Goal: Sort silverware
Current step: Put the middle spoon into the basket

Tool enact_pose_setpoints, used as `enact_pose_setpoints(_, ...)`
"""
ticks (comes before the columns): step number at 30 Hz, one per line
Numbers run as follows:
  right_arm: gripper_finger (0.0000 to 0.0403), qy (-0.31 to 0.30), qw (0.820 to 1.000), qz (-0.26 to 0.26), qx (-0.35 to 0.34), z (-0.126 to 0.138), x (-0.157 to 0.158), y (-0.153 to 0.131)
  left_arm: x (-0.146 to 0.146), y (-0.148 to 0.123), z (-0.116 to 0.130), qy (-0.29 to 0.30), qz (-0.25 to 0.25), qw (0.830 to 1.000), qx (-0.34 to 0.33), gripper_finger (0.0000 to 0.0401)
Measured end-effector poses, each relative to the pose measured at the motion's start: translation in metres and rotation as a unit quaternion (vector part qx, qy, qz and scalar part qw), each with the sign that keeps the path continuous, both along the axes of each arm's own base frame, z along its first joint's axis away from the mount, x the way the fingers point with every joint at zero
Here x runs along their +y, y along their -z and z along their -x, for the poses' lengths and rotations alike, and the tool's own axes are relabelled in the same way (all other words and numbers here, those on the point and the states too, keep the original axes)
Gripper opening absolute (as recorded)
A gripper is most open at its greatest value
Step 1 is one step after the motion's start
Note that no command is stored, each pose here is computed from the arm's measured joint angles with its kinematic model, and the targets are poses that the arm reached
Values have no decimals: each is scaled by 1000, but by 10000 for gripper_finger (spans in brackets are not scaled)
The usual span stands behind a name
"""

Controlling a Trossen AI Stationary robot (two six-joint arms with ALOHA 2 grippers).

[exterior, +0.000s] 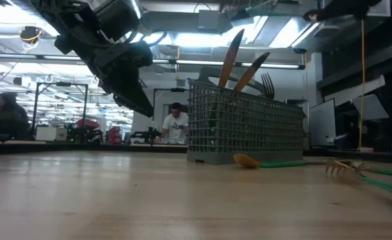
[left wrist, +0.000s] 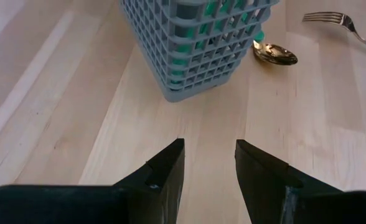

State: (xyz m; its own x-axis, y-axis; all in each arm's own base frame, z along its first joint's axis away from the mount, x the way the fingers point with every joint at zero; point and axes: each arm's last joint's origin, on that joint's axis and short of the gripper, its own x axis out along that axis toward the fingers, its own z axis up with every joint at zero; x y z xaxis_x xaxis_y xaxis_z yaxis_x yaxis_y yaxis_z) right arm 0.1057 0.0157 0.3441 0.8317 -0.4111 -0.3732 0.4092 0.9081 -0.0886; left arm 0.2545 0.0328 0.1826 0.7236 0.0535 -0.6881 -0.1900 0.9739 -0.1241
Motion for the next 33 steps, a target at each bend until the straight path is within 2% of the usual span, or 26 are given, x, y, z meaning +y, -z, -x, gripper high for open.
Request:
enact_pose_setpoints(5,6,-27,985,157,65,-10,2,-21,0,0,0,-1,1,1000,0,131)
enact_pose_setpoints(10,7,-50,956,256,137,-35,9,-16,0,0,0,3,-4,1000,0,131)
enact_pose_setpoints(13,8,-55,932,305,185,-53,15,-8,0,0,0,3,-4,1000,1,131)
enact_pose_setpoints(17,8,-30,891,373,256,-75,19,4,0,1,1,-7,8,1000,7,131)
enact_pose_setpoints(19,8,-30,878,388,278,-86,19,10,-1,1,1,-14,20,1000,9,131)
enact_pose_setpoints(23,8,-57,865,394,305,-105,15,19,-3,0,7,-23,68,997,24,131)
enact_pose_setpoints(27,9,-83,857,389,328,-121,7,29,-8,-13,18,-34,145,989,21,131)
enact_pose_setpoints(30,9,-105,855,377,341,-130,0,36,-16,-25,29,-50,230,972,24,131)
enact_pose_setpoints(33,9,-123,855,360,352,-137,-6,43,-30,-36,41,-62,341,937,44,131)
